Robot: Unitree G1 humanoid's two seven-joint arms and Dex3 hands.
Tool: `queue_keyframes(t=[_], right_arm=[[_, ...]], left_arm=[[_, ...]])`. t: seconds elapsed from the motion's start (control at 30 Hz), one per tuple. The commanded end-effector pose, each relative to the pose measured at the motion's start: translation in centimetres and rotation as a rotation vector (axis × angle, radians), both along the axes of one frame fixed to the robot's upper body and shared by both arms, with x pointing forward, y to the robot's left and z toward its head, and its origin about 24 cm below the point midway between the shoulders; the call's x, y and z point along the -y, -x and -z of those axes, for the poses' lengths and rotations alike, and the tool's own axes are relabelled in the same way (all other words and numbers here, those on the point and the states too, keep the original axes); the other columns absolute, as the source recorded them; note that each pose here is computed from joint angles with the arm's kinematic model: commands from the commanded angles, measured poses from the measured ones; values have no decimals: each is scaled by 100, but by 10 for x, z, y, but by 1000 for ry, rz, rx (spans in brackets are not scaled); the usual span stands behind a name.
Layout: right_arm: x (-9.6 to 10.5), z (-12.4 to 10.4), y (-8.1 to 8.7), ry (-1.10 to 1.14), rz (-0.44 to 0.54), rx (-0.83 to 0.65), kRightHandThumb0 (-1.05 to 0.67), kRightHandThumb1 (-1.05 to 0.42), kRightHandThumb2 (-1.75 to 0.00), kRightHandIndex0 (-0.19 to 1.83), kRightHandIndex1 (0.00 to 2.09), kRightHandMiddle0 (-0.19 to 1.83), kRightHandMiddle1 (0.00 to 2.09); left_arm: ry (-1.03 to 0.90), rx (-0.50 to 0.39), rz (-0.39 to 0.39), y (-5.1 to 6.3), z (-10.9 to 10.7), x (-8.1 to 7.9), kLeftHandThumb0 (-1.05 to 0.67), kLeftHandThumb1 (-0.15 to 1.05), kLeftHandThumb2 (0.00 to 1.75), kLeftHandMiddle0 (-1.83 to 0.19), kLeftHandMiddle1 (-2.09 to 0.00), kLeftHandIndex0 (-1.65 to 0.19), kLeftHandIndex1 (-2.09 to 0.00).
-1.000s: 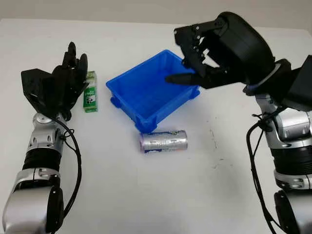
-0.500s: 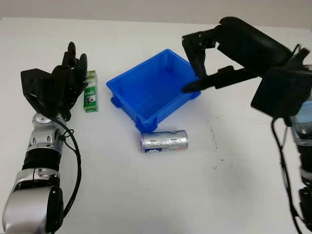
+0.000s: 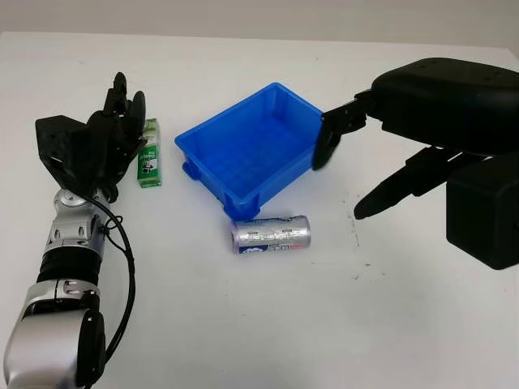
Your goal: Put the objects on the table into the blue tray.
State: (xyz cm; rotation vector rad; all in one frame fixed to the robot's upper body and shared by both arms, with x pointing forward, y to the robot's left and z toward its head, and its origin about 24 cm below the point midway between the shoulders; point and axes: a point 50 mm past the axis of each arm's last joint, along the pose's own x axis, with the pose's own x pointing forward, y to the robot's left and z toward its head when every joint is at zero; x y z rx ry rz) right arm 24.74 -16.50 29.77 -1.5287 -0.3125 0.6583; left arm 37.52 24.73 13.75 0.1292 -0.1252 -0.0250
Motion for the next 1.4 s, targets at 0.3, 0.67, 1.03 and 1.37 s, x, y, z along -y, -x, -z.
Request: queue_keyframes(t=[0.3,0.67,1.03,1.37], right_arm=[[-3,11,-10,-14,-92,-122,-82,-78,-5,-18,8,-18,1],[-6,9,-10,-4,-106,-137,-83,-80,-6,-11,5,-10,6],[-8,2,-9,86,-35,-115,-81,-80,-6,15,14,15,7],[-10,1,-9,125,-30,-160,-83,-79,-5,52,64,28,6]], left_arm=[[-29,25,-4,-2,-10,-1,-77,105,61,19,0,19,0],[-23,18,3,-2,-9,-1,-77,105,61,19,0,19,0],[-24,21,-2,-1,-10,-2,-76,105,62,19,0,19,0],[-23,20,1,-2,-11,-1,-77,105,61,19,0,19,0]])
